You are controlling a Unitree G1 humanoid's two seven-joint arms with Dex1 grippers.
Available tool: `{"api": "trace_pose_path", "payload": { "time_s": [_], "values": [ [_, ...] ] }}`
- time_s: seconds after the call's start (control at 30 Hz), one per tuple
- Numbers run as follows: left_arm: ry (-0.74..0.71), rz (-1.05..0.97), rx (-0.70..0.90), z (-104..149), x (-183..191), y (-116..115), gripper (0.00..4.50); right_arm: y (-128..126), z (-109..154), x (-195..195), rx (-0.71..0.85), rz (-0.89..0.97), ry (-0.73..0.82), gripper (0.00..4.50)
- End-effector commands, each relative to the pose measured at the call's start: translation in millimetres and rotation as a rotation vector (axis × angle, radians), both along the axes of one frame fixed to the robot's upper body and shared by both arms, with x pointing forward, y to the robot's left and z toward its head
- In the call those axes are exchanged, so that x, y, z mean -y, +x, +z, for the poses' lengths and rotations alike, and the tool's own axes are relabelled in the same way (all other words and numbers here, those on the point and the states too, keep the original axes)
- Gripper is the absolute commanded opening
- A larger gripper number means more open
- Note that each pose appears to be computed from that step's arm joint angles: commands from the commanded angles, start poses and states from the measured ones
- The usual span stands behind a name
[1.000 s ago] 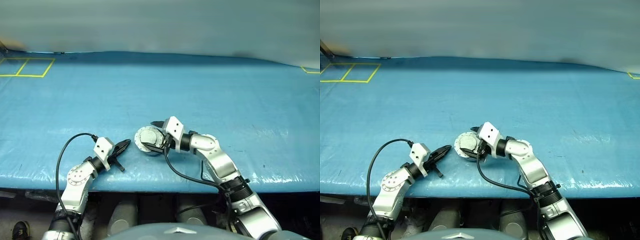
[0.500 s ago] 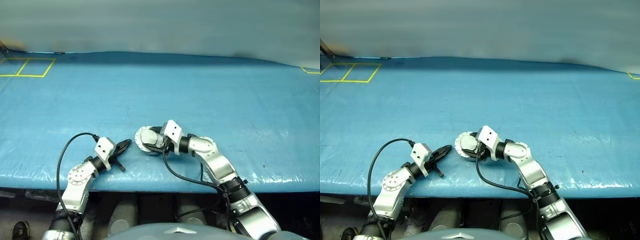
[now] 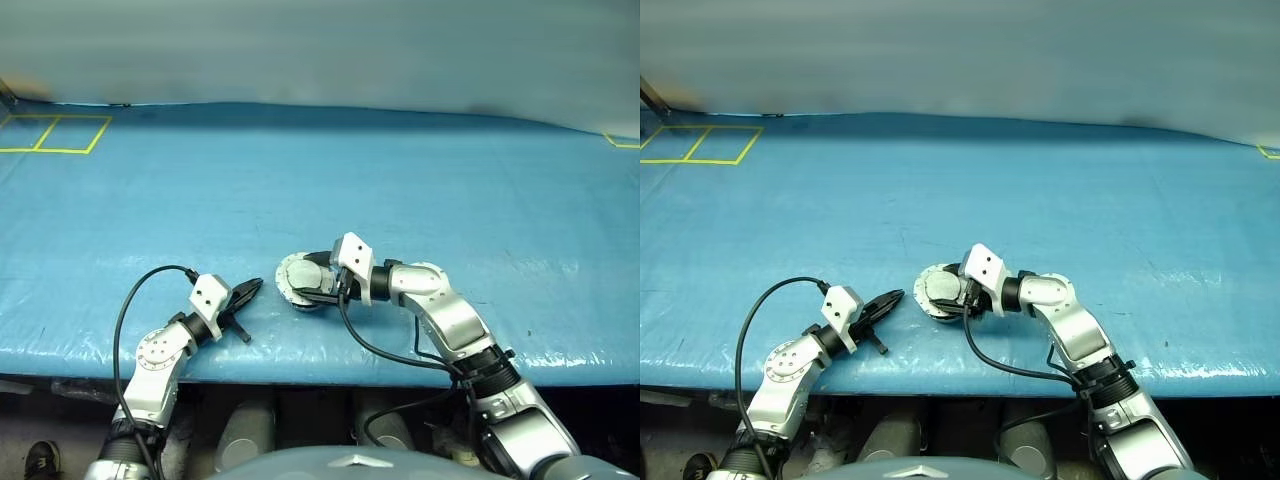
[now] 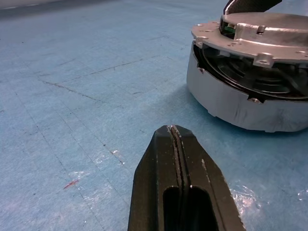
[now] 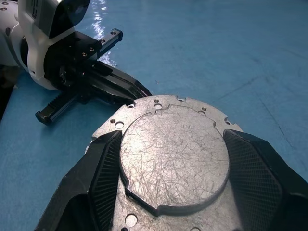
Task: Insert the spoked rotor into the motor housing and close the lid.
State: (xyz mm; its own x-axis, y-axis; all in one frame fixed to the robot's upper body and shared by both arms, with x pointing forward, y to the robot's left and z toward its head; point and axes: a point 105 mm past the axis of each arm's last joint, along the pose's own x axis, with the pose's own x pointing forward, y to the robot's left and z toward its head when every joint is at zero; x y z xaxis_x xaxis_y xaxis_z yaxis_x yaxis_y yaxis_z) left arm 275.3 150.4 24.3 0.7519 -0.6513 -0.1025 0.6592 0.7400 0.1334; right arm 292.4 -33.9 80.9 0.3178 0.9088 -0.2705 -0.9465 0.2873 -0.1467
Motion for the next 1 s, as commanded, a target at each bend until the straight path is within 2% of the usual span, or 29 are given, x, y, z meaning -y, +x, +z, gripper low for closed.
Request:
{"api": "trace_pose_path", "payload": {
  "time_s": [0.03, 0.5, 0.6, 0.77, 1.0],
  "values": [
    [-0.003, 0.002, 0.001, -1.8, 1.7, -2.8, 0.00, 4.2, 6.0, -2.5, 0.077, 0.005, -0.044, 3.00],
    [-0.016, 0.002, -0.007, -1.8, 2.0, -3.8, 0.00, 5.8, -7.8, 2.6, 0.061, 0.006, -0.124, 3.00],
    [-0.019, -0.004, -0.018, -2.9, 2.9, -4.7, 0.00, 3.9, -2.9, 2.7, 0.006, 0.017, -0.078, 3.00],
    [-0.017, -0.004, -0.023, -4.6, 3.1, -5.3, 0.00, 4.6, 6.2, 3.7, -0.001, 0.035, -0.056, 3.00],
    [-0.018, -0.003, -0.027, -6.6, 4.1, -6.1, 0.00, 9.0, 0.9, 4.5, 0.020, 0.018, -0.091, 3.00]
  ]
}}
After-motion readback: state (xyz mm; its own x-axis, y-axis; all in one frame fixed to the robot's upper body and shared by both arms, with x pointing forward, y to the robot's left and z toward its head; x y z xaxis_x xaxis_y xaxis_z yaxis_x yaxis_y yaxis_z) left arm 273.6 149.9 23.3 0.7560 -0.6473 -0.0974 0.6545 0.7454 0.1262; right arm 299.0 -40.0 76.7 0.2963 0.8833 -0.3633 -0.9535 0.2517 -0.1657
